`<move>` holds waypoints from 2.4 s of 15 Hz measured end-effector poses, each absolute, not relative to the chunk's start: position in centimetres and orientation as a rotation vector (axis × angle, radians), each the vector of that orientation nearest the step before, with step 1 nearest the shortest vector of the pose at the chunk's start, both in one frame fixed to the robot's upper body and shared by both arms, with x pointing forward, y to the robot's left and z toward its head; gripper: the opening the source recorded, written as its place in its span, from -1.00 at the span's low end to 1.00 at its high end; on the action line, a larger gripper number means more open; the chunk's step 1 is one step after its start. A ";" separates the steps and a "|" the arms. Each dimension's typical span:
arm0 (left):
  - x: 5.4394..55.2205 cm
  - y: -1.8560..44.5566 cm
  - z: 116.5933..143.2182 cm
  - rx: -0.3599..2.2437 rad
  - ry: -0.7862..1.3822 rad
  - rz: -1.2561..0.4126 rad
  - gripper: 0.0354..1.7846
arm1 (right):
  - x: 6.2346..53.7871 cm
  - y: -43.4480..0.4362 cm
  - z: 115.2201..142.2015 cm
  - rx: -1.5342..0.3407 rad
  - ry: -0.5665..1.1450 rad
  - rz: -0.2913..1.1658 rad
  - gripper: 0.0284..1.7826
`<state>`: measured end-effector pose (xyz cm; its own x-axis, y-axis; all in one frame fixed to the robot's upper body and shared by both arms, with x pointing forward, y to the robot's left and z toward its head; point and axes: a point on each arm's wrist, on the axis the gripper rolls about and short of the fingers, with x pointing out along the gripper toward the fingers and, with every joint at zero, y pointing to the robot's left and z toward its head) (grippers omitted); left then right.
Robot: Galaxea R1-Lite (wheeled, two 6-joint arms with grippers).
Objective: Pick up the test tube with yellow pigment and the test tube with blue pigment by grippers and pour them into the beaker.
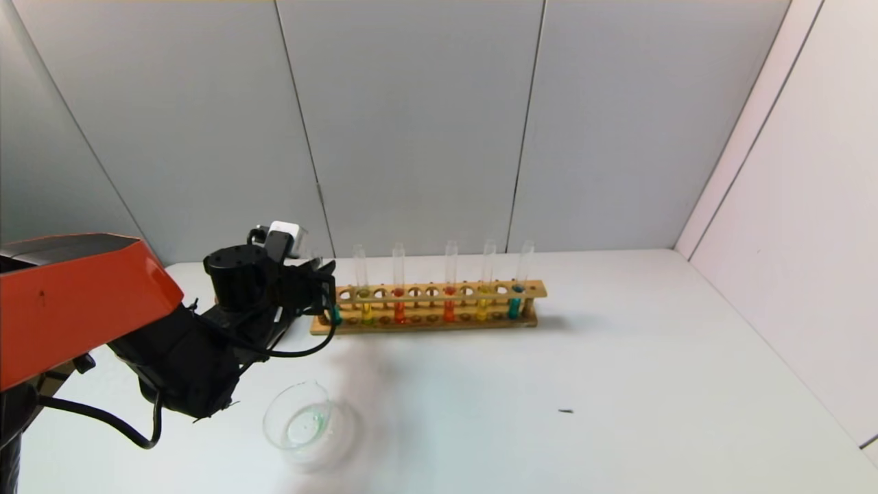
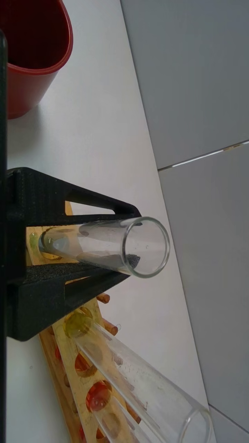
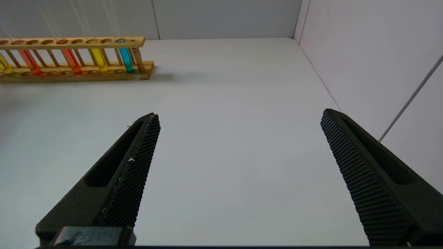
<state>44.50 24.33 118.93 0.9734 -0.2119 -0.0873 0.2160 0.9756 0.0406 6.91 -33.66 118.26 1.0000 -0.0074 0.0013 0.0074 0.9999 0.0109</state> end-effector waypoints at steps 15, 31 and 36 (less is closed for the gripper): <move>43.2 23.6 120.3 0.079 0.097 -0.242 -0.66 | 6.9 -33.7 118.3 0.011 -0.001 -0.007 0.91; 42.9 23.4 127.0 0.096 0.111 -0.254 -0.66 | 6.9 -33.7 118.3 0.011 -0.001 -0.007 0.91; 41.6 23.8 130.1 0.096 0.114 -0.253 -0.66 | 6.9 -33.7 118.3 0.011 -0.001 -0.008 0.91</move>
